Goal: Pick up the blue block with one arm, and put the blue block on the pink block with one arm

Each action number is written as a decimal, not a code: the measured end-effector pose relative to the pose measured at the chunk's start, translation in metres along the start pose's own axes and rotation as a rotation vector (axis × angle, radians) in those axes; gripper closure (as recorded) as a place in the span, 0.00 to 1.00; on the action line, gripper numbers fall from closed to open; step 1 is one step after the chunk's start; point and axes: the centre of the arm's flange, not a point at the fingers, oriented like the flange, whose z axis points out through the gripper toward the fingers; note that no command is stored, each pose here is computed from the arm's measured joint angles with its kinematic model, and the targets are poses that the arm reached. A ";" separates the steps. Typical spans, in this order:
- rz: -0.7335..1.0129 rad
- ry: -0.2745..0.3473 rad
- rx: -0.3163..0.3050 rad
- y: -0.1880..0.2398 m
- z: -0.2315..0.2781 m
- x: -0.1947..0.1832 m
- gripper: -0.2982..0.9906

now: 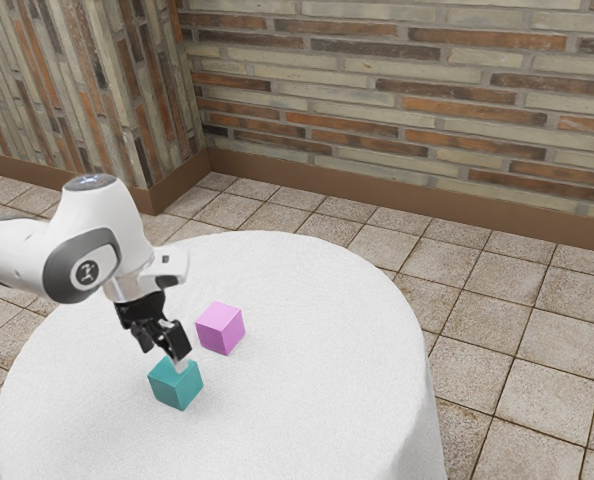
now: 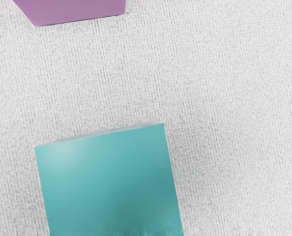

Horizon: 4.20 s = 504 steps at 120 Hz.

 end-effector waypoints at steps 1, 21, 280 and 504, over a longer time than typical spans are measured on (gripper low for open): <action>0.000 -0.001 0.000 0.000 0.000 0.000 0.25; 0.005 -0.020 -0.018 0.010 0.002 -0.011 0.25; 0.007 0.034 0.087 0.000 0.065 0.006 0.25; -0.055 0.143 0.137 -0.041 -0.039 0.092 0.49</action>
